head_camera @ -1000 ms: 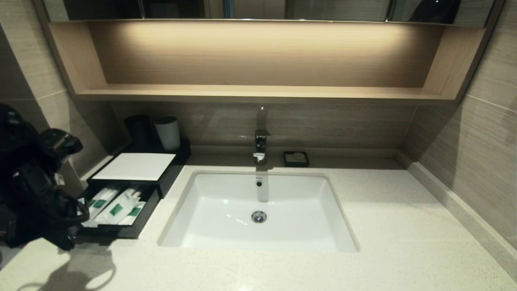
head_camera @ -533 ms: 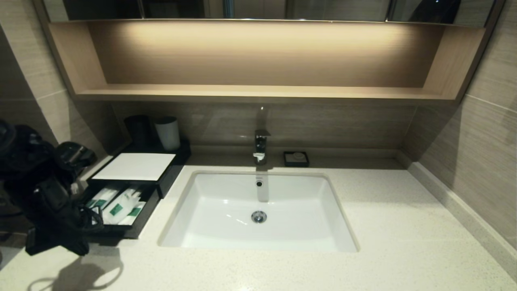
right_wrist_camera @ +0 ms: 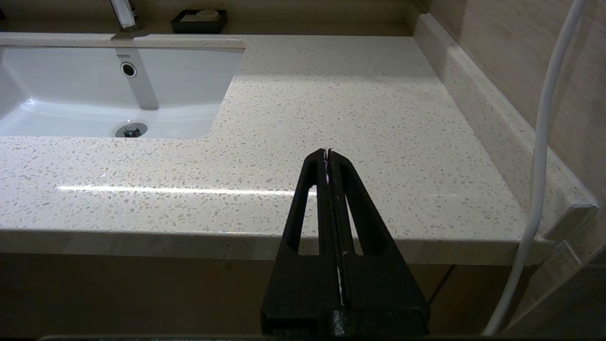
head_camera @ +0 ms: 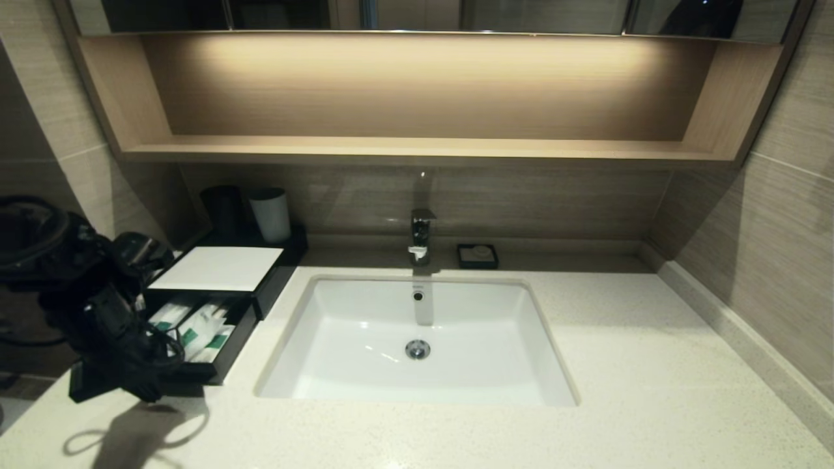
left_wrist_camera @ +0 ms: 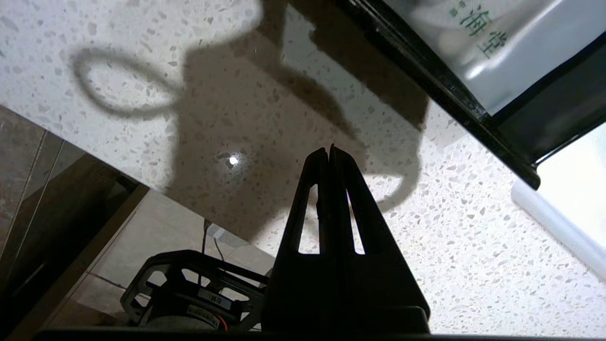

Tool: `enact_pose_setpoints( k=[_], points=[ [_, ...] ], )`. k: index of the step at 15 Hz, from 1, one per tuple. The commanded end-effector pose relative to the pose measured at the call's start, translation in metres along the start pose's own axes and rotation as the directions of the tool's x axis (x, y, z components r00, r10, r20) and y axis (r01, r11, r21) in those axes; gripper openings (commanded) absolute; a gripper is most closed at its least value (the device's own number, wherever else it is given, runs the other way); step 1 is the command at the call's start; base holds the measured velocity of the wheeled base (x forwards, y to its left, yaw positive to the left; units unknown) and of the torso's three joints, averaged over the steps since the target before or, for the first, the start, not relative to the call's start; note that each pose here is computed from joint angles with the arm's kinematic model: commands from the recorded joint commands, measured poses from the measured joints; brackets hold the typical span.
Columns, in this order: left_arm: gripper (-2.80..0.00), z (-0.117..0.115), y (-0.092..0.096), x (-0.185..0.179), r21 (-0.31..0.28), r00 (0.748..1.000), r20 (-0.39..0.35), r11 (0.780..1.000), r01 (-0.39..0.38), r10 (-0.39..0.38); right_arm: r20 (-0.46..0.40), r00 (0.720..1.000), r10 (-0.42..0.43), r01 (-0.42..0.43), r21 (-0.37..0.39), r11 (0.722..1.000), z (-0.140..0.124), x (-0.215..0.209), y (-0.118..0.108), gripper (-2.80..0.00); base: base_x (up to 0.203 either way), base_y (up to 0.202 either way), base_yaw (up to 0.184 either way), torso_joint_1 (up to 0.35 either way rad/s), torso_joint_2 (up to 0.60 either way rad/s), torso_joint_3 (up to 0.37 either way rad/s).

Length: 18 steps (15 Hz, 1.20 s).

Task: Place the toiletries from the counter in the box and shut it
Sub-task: Close the drawer

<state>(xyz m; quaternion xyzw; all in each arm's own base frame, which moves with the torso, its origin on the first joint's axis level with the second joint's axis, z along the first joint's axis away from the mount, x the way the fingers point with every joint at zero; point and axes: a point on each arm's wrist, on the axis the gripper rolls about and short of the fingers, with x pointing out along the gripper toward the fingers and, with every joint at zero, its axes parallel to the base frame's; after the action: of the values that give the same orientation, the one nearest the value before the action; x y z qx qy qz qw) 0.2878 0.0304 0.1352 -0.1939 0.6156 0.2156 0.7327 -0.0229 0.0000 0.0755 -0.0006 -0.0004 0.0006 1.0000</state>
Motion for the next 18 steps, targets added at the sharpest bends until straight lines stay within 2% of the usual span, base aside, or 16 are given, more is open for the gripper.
enact_pose_setpoints(
  k=[1,5,12,18],
  points=[
    [-2.8,0.004,-0.004,0.009,0.002,1.0,-0.017,1.0,-0.011,0.011,-0.002,1.0,0.0,0.0,0.0,1.0,0.0,0.0,0.0,-2.8,0.0,0.0,0.0,0.0,0.0,0.0],
    [-2.8,0.01,-0.008,0.01,-0.019,1.0,0.009,1.0,0.005,-0.005,-0.002,1.0,0.0,0.0,0.0,1.0,0.0,0.0,0.0,-2.8,0.0,0.0,0.0,0.0,0.0,0.0],
    [-2.8,0.014,-0.015,0.012,-0.012,0.998,0.054,0.999,0.033,-0.032,-0.001,1.0,0.0,0.0,0.0,1.0,0.0,0.0,0.0,-2.8,0.0,0.0,0.0,0.0,0.0,0.0],
    [-2.8,0.022,-0.021,0.005,-0.028,0.993,0.104,0.998,0.064,-0.061,-0.002,1.0,0.0,0.0,0.0,1.0,0.0,0.0,0.0,-2.8,0.0,0.0,0.0,0.0,0.0,0.0]
  ],
)
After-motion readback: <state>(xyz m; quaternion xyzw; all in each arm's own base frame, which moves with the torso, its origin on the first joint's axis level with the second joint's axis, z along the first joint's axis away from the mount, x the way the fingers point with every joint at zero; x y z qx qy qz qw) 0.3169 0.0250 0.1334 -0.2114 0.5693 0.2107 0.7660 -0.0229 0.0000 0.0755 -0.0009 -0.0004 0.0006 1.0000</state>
